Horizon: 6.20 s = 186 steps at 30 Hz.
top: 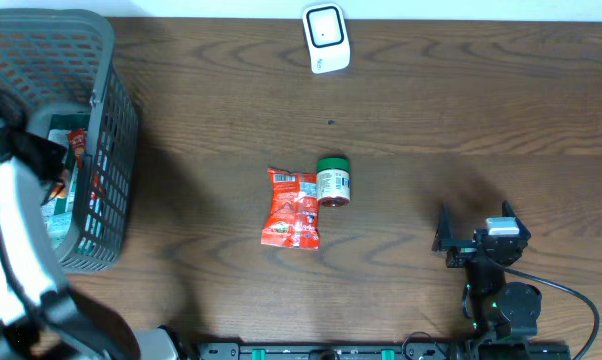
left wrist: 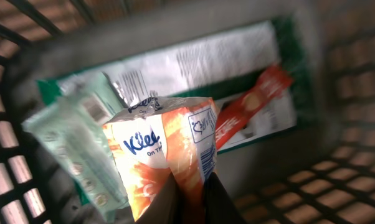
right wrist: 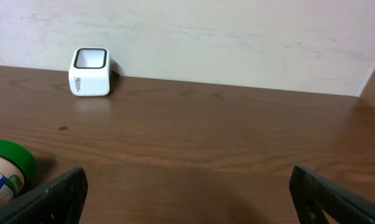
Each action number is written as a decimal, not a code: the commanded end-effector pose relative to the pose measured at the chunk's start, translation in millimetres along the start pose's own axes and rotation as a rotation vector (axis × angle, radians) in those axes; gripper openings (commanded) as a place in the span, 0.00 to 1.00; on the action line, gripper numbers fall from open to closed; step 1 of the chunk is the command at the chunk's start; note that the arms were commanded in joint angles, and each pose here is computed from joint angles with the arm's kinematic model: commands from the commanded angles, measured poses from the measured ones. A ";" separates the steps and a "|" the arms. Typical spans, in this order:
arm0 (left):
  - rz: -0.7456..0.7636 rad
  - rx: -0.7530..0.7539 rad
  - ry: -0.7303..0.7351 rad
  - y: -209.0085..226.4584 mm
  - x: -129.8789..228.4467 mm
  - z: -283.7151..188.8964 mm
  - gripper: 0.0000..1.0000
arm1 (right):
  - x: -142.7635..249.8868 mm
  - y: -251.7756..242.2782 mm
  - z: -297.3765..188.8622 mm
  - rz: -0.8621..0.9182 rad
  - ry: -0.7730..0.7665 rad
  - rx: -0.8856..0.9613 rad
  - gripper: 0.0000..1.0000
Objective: Scan the item barcode
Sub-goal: 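Carry the tissue pack right of the jar and set it down, then return the left gripper into the basket and grasp the red Nescafe stick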
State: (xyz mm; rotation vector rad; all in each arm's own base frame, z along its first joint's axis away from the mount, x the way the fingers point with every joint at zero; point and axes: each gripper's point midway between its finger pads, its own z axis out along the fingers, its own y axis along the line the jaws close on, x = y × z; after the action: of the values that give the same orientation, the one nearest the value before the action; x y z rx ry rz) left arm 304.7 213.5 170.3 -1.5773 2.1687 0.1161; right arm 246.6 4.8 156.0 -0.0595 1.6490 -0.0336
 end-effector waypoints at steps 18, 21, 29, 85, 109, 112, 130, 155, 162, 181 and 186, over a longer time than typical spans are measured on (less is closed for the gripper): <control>0.633 1.134 0.236 -133.0 131.8 -211.5 0.08 | 0.7 0.2 -0.1 -0.009 0.001 -0.001 0.99; 0.724 1.144 0.357 -144.5 172.3 -204.3 0.07 | 0.7 0.2 -0.1 -0.009 0.001 -0.001 0.99; 0.969 1.225 0.704 -182.1 298.2 -196.8 0.07 | 0.7 0.2 -0.1 -0.009 0.001 -0.001 0.99; 1.125 1.164 0.885 -234.1 589.8 -113.2 0.07 | 0.7 0.2 -0.1 -0.009 0.001 -0.001 0.99; 1.158 1.158 0.849 -223.6 622.0 -103.7 0.08 | 0.6 0.2 -0.1 -0.009 0.001 -0.001 0.99; 1.159 1.154 0.832 -224.3 622.5 -102.4 0.09 | 0.7 0.2 -0.1 -0.009 0.001 -0.001 0.99; 1.197 1.123 0.770 -223.3 619.1 -90.1 0.38 | 0.7 0.2 -0.1 -0.009 0.001 -0.001 0.99; 1.030 1.202 0.262 -283.5 387.4 -203.5 0.54 | 0.7 0.2 -0.1 -0.009 0.001 -0.001 0.99; 0.740 0.803 -0.152 -224.0 160.0 -195.1 0.73 | 0.7 0.2 -0.1 -0.009 0.001 -0.001 0.99; 0.322 0.157 -0.026 -44.8 -30.7 3.2 0.79 | 0.7 0.2 -0.1 -0.009 0.001 -0.001 0.99; 0.372 0.133 0.139 -44.6 -3.9 66.0 0.78 | 0.6 0.2 -0.1 -0.009 0.001 -0.001 0.99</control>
State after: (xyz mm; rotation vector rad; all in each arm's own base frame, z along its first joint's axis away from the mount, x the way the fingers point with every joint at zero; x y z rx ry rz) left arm 362.3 227.0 152.3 -1.1780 2.3993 0.0216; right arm 246.7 4.8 155.4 -0.0596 1.6513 -0.0336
